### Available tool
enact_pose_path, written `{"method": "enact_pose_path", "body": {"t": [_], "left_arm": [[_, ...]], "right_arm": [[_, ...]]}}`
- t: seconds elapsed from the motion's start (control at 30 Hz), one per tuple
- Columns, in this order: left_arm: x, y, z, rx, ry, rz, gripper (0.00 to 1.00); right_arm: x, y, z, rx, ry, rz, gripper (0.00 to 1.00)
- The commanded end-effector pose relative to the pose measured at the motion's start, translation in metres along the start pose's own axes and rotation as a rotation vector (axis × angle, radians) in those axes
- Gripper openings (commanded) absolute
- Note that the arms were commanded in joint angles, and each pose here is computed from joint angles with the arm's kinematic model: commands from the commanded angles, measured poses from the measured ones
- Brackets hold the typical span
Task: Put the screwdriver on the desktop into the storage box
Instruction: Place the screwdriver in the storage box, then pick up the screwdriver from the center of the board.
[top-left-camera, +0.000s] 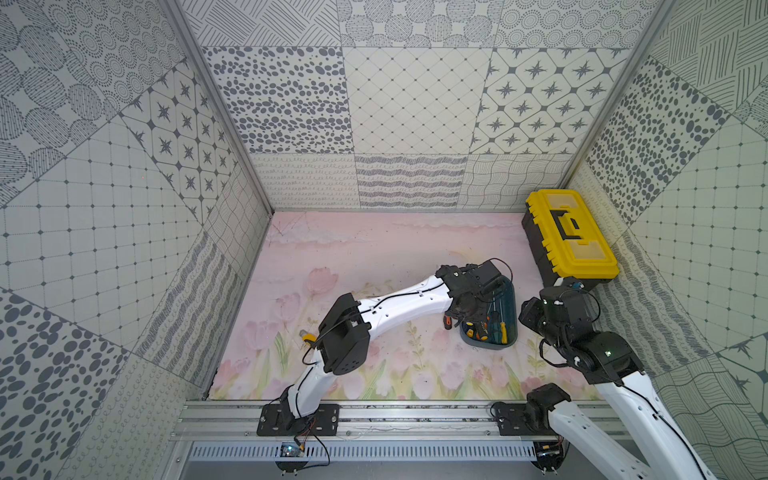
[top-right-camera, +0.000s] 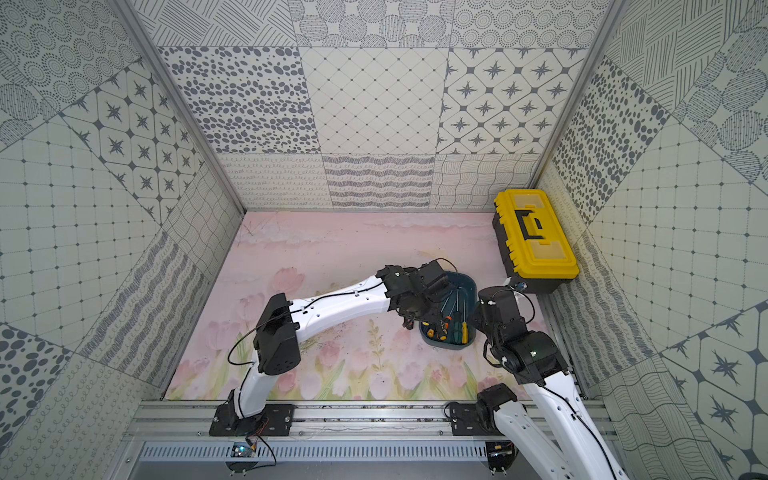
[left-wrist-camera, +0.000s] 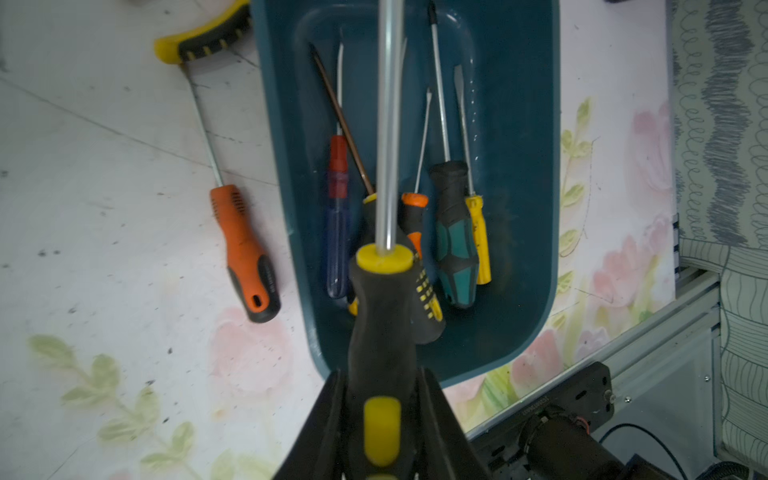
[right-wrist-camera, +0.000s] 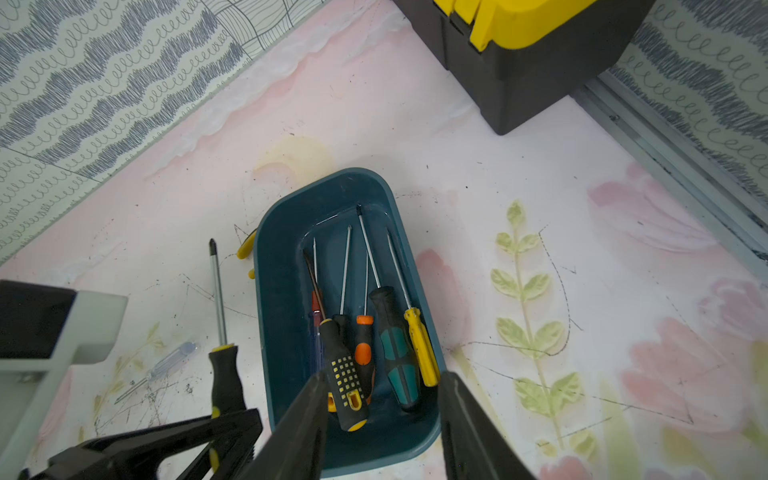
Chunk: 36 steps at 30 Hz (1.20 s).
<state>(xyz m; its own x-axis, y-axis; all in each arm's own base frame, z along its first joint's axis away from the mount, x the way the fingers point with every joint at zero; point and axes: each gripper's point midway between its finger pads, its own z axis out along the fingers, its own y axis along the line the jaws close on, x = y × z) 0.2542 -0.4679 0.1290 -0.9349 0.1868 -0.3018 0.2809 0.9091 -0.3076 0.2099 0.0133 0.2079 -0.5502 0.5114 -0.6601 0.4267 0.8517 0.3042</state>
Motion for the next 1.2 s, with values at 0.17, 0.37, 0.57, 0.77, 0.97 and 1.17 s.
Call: {"method": "enact_pose_path", "body": {"t": [0.17, 0.37, 0.57, 0.77, 0.97, 1.17], "left_arm": [[0.016, -0.005, 0.034, -0.046, 0.065, -0.09, 0.07], [0.014, -0.001, 0.045, -0.06, 0.068, -0.074, 0.21], [0.013, 0.004, 0.041, -0.068, 0.082, -0.078, 0.4], [-0.001, -0.001, 0.018, -0.046, 0.017, -0.075, 0.48], [-0.035, 0.016, -0.039, -0.024, -0.195, -0.171, 0.5], [-0.056, 0.109, -0.077, -0.024, -0.296, -0.449, 0.51]], "right_arm": [[0.005, -0.01, -0.002, 0.018, 0.004, 0.028, 0.47], [0.007, -0.011, -0.002, 0.02, 0.012, 0.022, 0.47], [0.007, -0.011, -0.002, 0.024, 0.012, 0.016, 0.47], [0.003, -0.005, 0.0, 0.027, 0.022, -0.024, 0.48], [0.004, 0.025, 0.01, -0.059, 0.078, -0.064, 0.46], [0.035, 0.091, 0.033, -0.213, 0.242, -0.132, 0.43]]}}
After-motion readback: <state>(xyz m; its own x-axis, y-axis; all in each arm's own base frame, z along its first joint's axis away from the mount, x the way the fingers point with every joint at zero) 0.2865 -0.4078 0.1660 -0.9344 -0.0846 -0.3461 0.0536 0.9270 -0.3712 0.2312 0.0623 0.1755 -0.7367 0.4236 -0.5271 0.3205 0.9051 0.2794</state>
